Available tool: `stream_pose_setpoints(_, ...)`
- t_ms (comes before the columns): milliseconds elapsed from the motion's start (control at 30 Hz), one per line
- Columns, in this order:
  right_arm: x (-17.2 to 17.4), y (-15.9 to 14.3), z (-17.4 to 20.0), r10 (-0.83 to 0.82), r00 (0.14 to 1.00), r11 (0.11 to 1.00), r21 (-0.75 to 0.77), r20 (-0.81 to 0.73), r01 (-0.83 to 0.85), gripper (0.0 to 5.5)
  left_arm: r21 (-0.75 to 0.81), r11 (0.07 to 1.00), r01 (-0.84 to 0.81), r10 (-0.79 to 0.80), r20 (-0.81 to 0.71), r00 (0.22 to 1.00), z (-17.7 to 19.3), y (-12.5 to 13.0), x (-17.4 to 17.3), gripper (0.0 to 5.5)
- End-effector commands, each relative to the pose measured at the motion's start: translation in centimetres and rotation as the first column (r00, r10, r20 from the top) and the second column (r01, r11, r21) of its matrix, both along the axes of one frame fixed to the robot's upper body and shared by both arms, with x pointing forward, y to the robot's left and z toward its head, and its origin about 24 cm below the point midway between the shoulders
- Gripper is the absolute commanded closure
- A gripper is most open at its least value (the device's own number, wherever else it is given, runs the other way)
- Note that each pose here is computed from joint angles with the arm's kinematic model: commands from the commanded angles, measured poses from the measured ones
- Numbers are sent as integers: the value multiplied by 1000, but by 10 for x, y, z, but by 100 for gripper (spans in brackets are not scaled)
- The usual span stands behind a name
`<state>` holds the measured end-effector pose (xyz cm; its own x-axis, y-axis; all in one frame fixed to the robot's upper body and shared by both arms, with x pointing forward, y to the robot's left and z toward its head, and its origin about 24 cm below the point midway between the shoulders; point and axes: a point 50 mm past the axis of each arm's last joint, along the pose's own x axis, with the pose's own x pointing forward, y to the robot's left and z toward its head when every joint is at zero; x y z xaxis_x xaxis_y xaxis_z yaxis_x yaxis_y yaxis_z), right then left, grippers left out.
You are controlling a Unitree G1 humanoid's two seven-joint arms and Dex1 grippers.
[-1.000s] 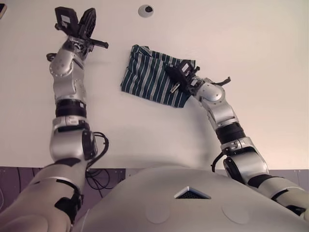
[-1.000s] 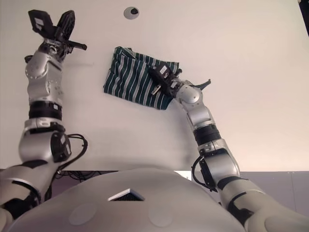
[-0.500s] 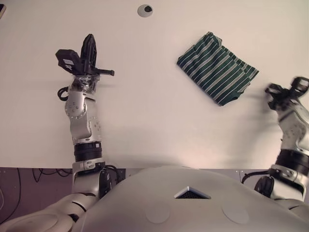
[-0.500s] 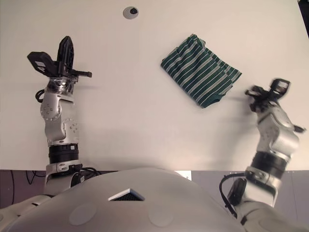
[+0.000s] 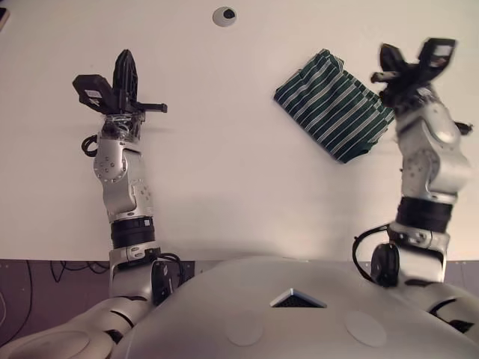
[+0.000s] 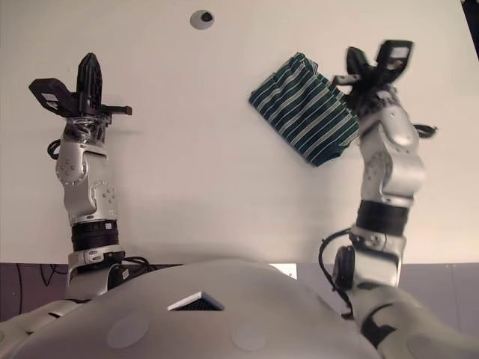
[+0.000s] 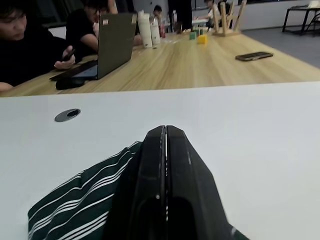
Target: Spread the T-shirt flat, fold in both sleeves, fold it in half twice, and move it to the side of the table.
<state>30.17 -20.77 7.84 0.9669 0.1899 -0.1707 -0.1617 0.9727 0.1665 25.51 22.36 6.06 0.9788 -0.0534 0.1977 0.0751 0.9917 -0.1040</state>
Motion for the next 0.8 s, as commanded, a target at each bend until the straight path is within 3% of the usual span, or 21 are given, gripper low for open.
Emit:
stream_pose_setpoints(33,24,35,-34,74,978,994,92,-197,-57,550,-2,1000,20,-20,0,1000,1,-3,1,548)
stream_pose_setpoints(167,11,53,-65,106,928,977,210,-356,-31,550,-1,999,48,-48,3,999,5,-10,-2,548)
stream_pose_setpoints(300,-12,45,-79,67,896,971,237,-439,44,550,2,999,52,-52,-3,999,7,-12,-5,548)
stream_pose_setpoints(400,-46,0,-73,-188,894,945,174,-407,278,550,13,998,68,-68,-9,998,8,-17,-6,548)
stream_pose_setpoints(533,-109,-55,-67,-462,771,818,126,-438,561,550,20,997,70,-69,-8,998,11,-19,-8,548)
stream_pose_setpoints(700,-120,-94,-55,-555,744,788,52,-372,614,550,22,998,54,-54,-13,998,8,-15,-7,548)
stream_pose_setpoints(800,-105,-95,-55,-488,808,833,102,-330,544,550,23,998,56,-56,-12,998,7,-14,-4,548)
